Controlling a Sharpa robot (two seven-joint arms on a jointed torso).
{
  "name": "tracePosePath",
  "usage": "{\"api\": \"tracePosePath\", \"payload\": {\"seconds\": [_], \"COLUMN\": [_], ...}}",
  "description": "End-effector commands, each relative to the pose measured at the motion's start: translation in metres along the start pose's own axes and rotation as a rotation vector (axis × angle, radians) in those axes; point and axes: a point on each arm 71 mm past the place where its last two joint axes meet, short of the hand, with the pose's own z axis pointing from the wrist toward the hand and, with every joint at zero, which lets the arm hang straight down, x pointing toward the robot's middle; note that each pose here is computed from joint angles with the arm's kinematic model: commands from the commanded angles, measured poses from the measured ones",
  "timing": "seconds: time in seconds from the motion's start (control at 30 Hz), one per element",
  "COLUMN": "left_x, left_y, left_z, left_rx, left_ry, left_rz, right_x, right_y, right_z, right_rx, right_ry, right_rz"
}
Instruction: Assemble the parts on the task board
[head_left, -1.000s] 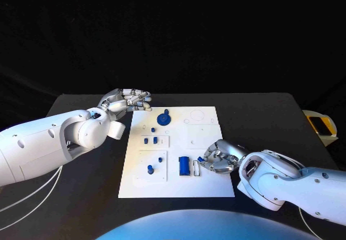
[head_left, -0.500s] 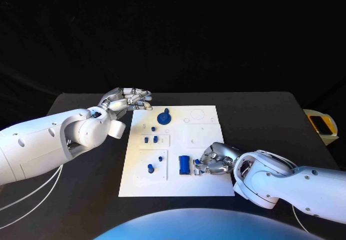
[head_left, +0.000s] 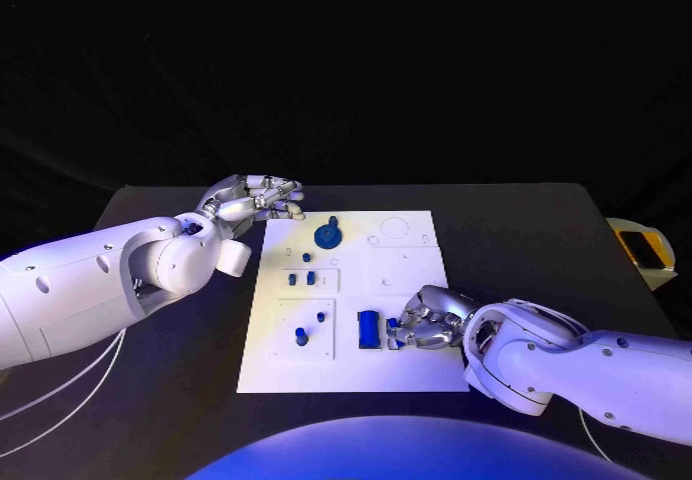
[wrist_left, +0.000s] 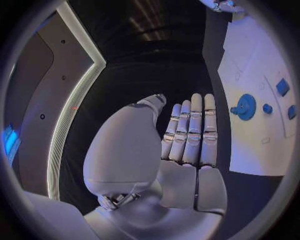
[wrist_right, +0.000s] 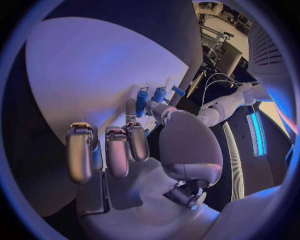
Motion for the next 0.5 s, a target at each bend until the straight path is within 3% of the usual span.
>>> {"api": "tracePosePath", "payload": {"seconds": [0.03, 0.5], "left_x": [0.002, 0.0015], "left_y": [-0.0008, -0.0008], "left_z": [0.0002, 0.0001], "left_rx": [0.005, 0.004], "left_ry": [0.013, 0.011], "left_rz": [-0.009, -0.009], "right_x": [0.0049, 0.0051], "right_y": [0.0005, 0.0014], "right_z": [-0.0002, -0.0004], "right_rx": [0.005, -0.002], "right_ry": [0.03, 0.03], "right_rz": [-0.013, -0.019]}}
